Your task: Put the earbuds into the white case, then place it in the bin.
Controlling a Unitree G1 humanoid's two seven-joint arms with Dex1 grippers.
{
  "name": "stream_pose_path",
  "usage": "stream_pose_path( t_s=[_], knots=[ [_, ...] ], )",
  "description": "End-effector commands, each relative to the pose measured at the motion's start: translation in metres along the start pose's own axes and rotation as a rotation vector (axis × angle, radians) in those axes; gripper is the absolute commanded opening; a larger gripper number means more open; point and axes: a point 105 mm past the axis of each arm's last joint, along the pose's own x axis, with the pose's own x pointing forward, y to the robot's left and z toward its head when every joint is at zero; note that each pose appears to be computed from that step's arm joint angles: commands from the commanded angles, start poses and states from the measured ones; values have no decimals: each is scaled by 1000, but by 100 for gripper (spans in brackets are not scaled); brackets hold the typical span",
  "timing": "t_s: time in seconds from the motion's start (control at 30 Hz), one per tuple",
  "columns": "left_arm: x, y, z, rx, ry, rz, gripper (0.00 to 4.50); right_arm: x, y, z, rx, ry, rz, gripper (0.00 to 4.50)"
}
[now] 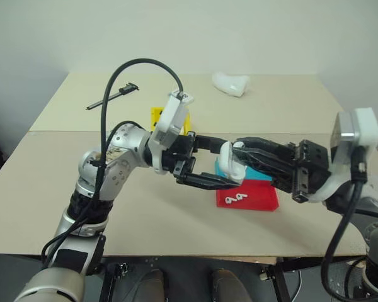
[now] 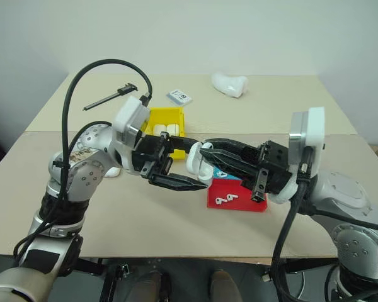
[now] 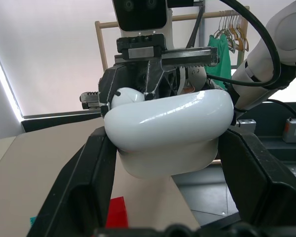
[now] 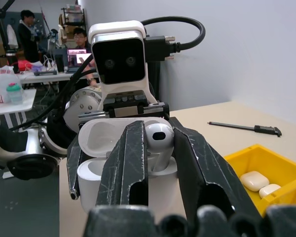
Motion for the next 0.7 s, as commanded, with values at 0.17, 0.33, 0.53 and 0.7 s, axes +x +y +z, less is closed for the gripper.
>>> stream_pose_path(
  t_s=[0.17, 0.33, 0.53, 0.7],
  knots=[
    [-3, 1, 20, 94, -35, 30, 288, -3, 0, -2, -21, 20, 29, 300],
    [-5, 1, 19, 92, -30, 35, 288, -6, -9, 4, -23, 1, -10, 366],
    [-9, -3, 18, 86, -15, 38, 288, -26, -54, 21, -89, 44, -111, 366],
    [-9, -2, 19, 95, -21, 56, 288, -29, -111, -19, -275, 448, -129, 366]
  ],
)
